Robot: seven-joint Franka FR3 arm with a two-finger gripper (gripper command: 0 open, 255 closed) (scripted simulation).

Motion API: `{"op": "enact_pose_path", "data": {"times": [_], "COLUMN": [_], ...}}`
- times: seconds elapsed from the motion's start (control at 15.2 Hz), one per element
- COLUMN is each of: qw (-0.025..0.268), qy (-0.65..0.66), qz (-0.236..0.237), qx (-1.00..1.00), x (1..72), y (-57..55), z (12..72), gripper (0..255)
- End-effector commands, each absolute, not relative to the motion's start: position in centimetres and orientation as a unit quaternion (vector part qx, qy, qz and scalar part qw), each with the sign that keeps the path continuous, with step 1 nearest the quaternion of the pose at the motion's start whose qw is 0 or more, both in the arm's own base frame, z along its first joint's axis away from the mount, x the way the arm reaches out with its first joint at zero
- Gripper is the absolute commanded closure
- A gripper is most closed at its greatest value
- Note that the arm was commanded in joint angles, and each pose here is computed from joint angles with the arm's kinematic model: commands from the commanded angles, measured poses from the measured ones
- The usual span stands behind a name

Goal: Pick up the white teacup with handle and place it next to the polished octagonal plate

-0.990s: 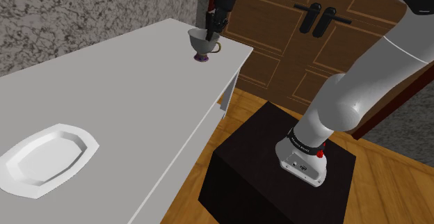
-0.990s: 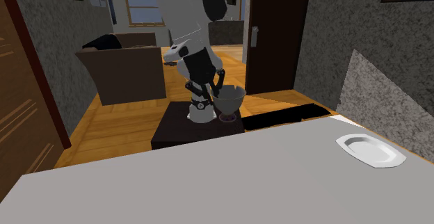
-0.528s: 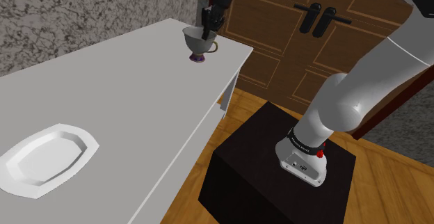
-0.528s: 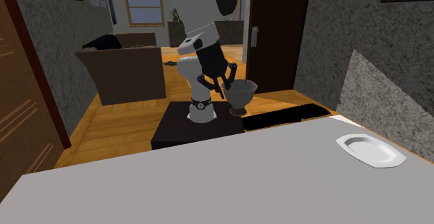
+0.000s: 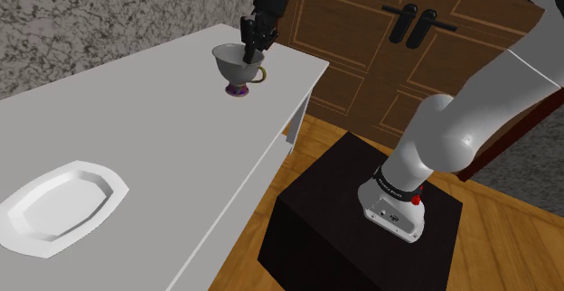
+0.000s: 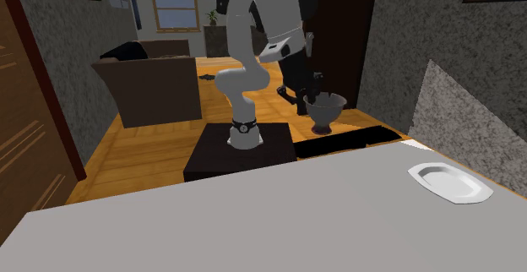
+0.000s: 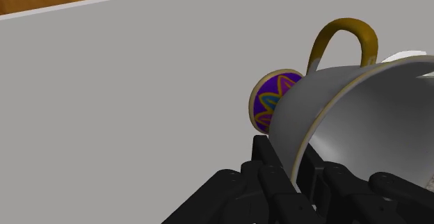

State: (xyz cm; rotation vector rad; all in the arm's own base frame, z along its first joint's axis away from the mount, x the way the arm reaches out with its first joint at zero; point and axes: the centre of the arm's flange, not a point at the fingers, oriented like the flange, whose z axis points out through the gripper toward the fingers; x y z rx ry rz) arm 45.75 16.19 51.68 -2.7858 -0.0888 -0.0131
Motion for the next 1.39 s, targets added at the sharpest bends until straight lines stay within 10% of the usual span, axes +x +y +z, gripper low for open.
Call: {"op": "enact_pose_path", "data": {"times": [0.0, 1.32], "qw": [0.177, 0.177], "qy": [-0.031, -0.031], "qz": [-0.005, -0.005], "qx": [-0.984, -0.984], "x": [44.9, 37.1], "y": [18.7, 44.0], "z": [51.7, 51.8], "gripper": [255, 255]}}
